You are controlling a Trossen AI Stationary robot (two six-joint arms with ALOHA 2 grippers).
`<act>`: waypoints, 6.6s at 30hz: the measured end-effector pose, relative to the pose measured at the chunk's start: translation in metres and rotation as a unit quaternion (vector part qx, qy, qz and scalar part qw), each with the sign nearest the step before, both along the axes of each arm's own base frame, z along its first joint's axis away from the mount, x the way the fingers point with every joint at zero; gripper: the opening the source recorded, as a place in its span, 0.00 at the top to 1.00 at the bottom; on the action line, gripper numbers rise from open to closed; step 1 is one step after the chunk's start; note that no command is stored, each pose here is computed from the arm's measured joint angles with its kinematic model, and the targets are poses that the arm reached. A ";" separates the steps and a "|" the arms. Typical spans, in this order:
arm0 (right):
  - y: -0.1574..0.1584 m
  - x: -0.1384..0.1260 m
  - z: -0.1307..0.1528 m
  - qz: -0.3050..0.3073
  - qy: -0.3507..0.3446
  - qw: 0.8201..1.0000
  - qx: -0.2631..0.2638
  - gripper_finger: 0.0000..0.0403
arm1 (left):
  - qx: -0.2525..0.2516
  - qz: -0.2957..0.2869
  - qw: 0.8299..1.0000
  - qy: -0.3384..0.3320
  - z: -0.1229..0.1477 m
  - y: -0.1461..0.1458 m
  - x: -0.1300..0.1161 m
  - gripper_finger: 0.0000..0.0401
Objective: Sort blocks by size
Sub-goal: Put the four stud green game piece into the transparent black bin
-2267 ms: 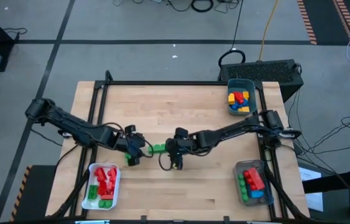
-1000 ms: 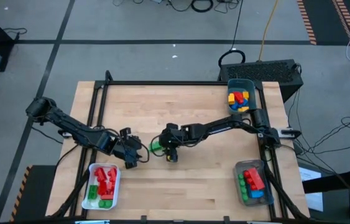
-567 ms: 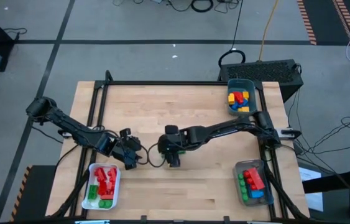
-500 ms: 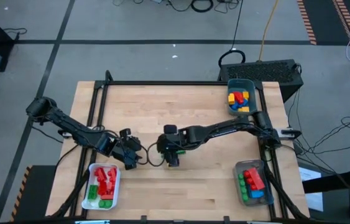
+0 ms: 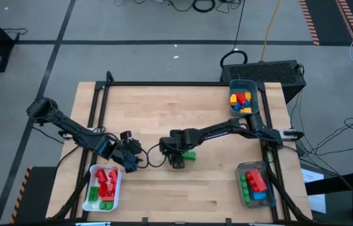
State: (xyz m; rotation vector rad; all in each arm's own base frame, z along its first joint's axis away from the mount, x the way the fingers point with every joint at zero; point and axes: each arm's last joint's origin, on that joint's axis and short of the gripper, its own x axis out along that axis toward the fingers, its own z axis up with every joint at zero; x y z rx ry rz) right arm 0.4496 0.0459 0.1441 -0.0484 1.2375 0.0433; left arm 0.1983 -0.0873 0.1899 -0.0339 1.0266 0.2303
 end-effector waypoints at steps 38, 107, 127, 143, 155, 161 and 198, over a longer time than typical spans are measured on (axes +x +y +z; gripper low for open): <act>0.024 -0.054 0.115 -0.175 0.104 0.978 -0.033 0.62 | 0.025 0.000 0.999 -0.031 0.002 -0.001 0.004 0.46; 0.131 -0.224 0.122 -0.533 -0.024 0.841 -0.091 0.43 | -0.009 -0.081 0.994 0.067 0.007 -0.007 -0.007 0.46; 0.115 -0.161 0.132 -0.400 -0.125 0.908 -0.007 0.43 | -0.110 0.058 0.976 0.178 -0.001 0.005 -0.017 0.46; 0.115 -0.151 0.134 -0.363 -0.153 0.919 0.001 0.43 | -0.127 0.001 0.986 0.105 -0.045 0.011 0.044 0.46; 0.100 -0.131 0.116 -0.389 -0.161 0.906 -0.042 0.43 | -0.131 -0.107 0.982 -0.086 -0.015 0.003 0.084 0.46; 0.103 -0.103 0.098 -0.321 -0.179 0.929 -0.044 0.43 | -0.077 -0.157 0.980 -0.093 -0.014 -0.002 0.083 0.46; 0.132 -0.052 0.035 0.190 -0.172 0.919 -0.300 0.25 | -0.028 -0.356 0.927 -0.113 -0.011 -0.014 0.083 0.46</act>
